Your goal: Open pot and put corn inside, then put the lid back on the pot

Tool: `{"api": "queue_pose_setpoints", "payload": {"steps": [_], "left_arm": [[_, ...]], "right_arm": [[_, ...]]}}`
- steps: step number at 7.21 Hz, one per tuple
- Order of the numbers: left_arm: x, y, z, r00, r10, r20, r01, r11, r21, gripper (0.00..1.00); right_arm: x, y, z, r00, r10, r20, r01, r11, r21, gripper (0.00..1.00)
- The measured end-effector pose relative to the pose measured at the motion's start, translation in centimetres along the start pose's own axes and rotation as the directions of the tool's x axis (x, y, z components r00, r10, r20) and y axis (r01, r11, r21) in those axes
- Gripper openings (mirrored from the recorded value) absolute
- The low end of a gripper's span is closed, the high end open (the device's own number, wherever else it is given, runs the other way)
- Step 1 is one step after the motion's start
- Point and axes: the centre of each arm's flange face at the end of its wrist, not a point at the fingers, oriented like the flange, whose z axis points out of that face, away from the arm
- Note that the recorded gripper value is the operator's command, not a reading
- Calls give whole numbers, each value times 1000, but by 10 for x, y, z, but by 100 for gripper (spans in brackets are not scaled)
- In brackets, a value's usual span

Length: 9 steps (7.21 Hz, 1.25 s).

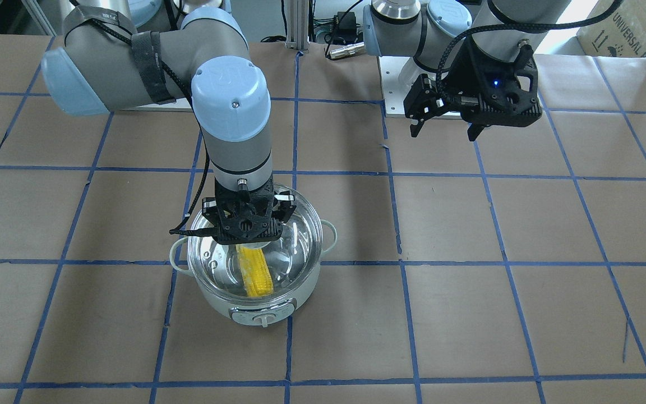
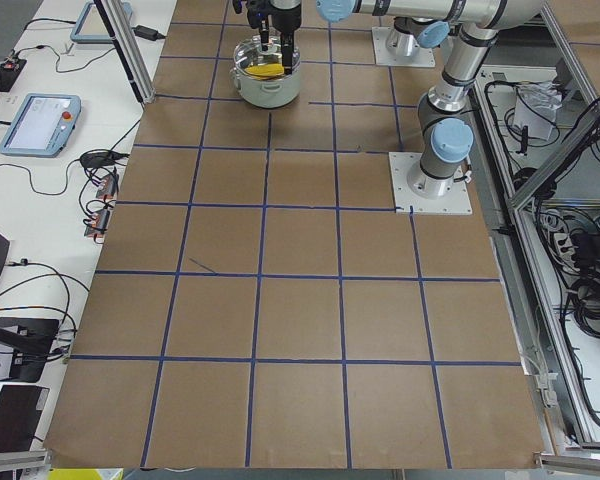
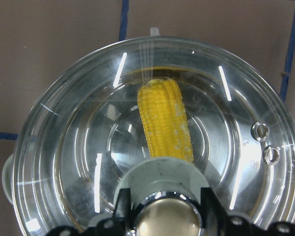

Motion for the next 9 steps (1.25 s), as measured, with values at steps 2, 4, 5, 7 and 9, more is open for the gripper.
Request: {"api": "queue_pose_setpoints", "payload": {"steps": [2,4,5,7,9], "left_arm": [[0,0,0,1000,0,0,0,1000,0,100],[0,0,0,1000,0,0,0,1000,0,100],[0,0,0,1000,0,0,0,1000,0,100],[0,0,0,1000,-1,0,1,1000,0,100],[0,0,0,1000,-1,0,1,1000,0,100]], "right_arm": [[0,-1,4,1000,1,-1,-1,1000,-7,20],[0,-1,5,1000,0,-2,0,1000,-9,20],[0,-1,5,1000,0,-2,0,1000,-10,20],[2,-2,7,1000,2,-3,-2,1000,-13,20],[3,-2,8,1000,2,-6,-2,1000,-21,20]]}}
